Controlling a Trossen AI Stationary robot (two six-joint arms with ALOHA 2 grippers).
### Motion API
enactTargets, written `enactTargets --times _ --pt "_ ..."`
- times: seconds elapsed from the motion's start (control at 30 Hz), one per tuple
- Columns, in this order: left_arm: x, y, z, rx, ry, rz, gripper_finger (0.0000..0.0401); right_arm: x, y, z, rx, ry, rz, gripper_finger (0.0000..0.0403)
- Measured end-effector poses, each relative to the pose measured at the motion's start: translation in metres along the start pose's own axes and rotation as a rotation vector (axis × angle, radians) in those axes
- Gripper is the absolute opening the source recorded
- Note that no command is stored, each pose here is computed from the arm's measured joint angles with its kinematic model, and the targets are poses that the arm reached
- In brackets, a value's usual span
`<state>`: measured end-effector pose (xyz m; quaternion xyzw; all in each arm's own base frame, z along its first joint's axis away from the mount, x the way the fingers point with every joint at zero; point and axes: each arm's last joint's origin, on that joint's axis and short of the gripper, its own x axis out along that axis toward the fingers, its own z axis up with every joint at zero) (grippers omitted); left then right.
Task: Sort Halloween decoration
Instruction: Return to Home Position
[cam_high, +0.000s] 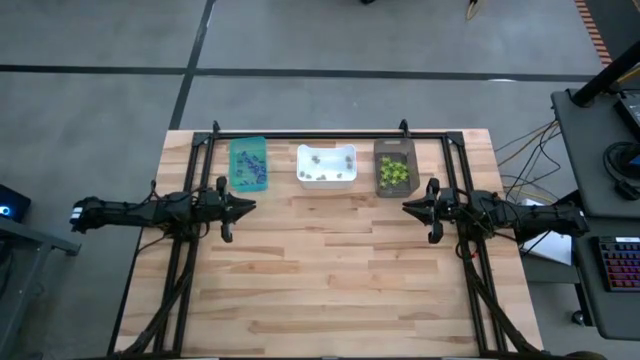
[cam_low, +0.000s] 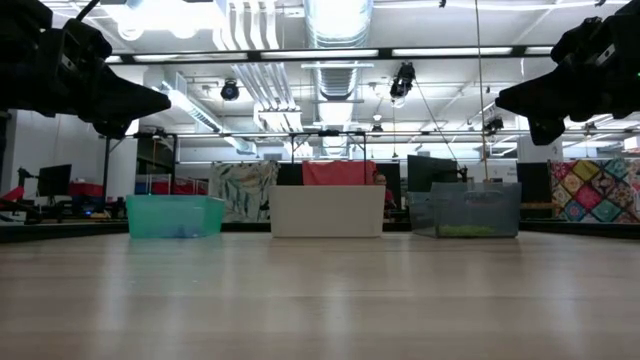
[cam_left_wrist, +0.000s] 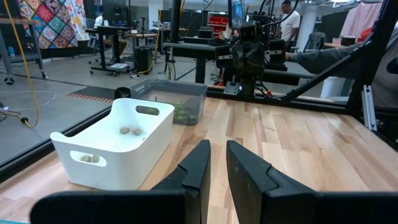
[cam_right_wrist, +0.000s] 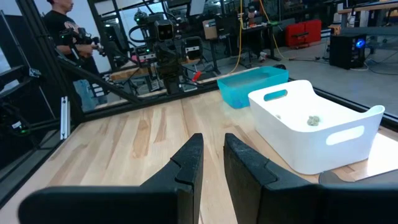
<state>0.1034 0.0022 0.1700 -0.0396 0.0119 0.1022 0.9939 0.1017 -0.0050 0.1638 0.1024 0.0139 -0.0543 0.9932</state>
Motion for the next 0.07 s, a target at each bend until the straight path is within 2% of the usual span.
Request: enactTargets --times 0.07 --pt "0.0000 0.0000 0.0000 0.000 0.000 0.000 0.0036 0.0000 0.0000 0.0000 0.000 0.000 0.000 0.0054"
